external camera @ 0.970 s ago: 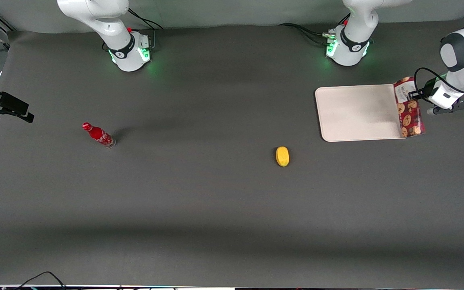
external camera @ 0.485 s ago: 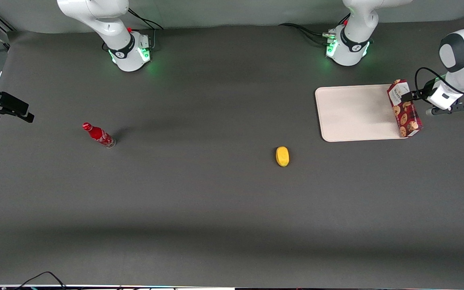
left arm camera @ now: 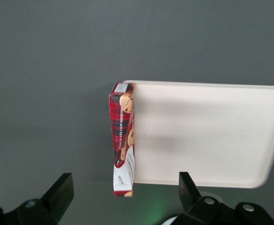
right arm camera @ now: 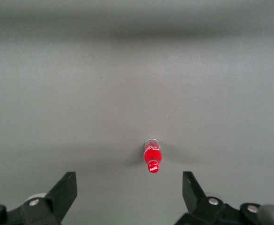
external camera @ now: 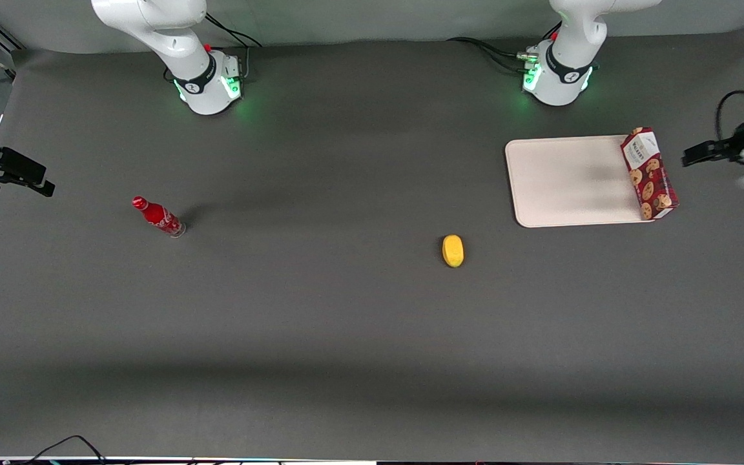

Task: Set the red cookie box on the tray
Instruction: 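Open the left gripper and withdraw it from the box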

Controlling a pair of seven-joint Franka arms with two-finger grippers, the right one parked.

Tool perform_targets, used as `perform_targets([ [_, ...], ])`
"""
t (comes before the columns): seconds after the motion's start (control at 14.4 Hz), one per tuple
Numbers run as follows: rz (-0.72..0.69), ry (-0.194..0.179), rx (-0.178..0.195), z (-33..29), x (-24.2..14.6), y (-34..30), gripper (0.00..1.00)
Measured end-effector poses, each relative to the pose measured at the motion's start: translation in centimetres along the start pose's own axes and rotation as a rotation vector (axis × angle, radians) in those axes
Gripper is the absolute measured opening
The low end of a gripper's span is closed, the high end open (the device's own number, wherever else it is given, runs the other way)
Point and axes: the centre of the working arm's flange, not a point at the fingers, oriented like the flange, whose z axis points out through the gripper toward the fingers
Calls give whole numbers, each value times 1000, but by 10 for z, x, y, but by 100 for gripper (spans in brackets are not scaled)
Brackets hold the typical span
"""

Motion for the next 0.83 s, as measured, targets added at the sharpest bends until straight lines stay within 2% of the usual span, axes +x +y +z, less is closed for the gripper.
perform_targets([
  [0.21,54,53,15,-79,5,34,100],
  [0.35,97,81,-10,-120,4,67,100],
  [0.55,155,97,-12,-161,1,117,100],
  [0.83,198,88,-7,-180,13,144,100],
])
